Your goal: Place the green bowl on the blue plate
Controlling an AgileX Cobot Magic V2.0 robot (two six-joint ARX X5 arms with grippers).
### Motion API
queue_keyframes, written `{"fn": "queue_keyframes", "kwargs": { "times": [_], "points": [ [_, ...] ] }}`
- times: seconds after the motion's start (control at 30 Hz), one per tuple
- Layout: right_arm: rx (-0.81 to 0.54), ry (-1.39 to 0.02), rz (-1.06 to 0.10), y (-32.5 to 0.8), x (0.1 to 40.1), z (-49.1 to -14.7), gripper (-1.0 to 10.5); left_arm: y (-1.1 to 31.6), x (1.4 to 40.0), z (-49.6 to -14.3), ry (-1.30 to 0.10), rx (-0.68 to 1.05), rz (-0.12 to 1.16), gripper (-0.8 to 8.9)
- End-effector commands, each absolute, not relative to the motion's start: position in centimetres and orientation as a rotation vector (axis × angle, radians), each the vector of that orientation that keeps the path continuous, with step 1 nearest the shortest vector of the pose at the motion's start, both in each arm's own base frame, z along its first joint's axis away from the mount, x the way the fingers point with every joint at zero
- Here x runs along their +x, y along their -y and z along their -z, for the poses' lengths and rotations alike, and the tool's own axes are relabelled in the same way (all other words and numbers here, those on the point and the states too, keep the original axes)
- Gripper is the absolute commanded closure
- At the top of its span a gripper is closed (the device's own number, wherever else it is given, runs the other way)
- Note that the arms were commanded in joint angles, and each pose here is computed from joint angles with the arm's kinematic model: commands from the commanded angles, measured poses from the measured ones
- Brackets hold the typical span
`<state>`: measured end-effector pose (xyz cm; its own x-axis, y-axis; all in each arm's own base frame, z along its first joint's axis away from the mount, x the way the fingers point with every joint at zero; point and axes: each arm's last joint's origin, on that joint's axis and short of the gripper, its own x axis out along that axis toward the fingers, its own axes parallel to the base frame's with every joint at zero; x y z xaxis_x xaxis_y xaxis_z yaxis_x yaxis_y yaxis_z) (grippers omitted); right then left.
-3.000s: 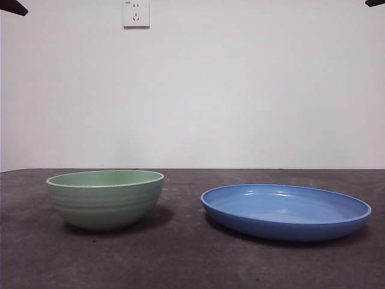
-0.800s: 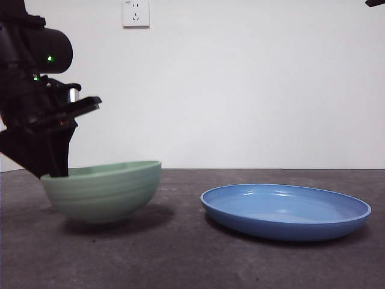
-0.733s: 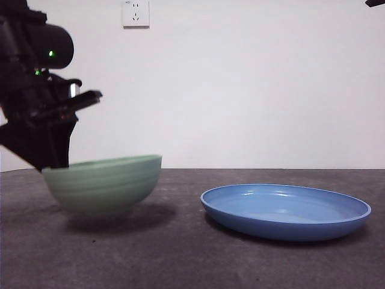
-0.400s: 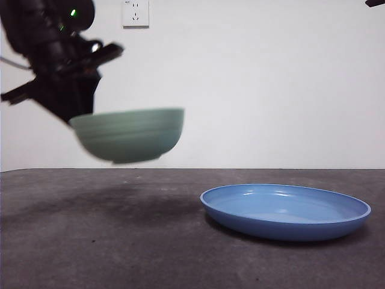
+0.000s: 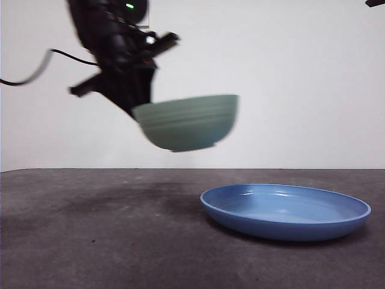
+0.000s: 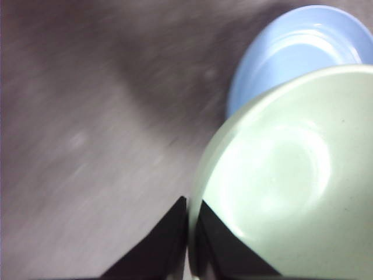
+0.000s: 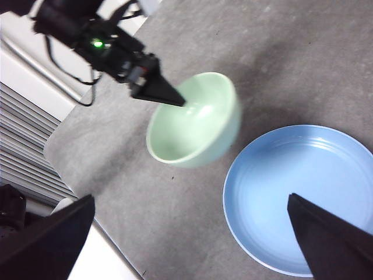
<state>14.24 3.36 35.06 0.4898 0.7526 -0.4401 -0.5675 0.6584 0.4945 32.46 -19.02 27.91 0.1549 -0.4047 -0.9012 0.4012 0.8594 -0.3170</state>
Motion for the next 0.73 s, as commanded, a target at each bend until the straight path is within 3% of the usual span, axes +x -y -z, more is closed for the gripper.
{"fn": "queue_keyframes", "kwargs": {
  "times": [0.03,0.37,0.73],
  "points": [
    [0.283,-0.659,-0.827,-3.4,14.3,-35.6,3.3,21.6,33.7,-27.5,-1.291,0.024,0.603,7.99],
    [0.282,-0.659,-0.826,-3.4,14.3,-35.6,3.3,29.7,34.9,-25.2,-1.268,0.169,0.662,7.99],
    [0.282,-0.66,-0.826,-3.4,14.3,-35.6,3.4,32.5,34.4,-22.6,-1.289,0.215,0.685,7.99]
  ]
}}
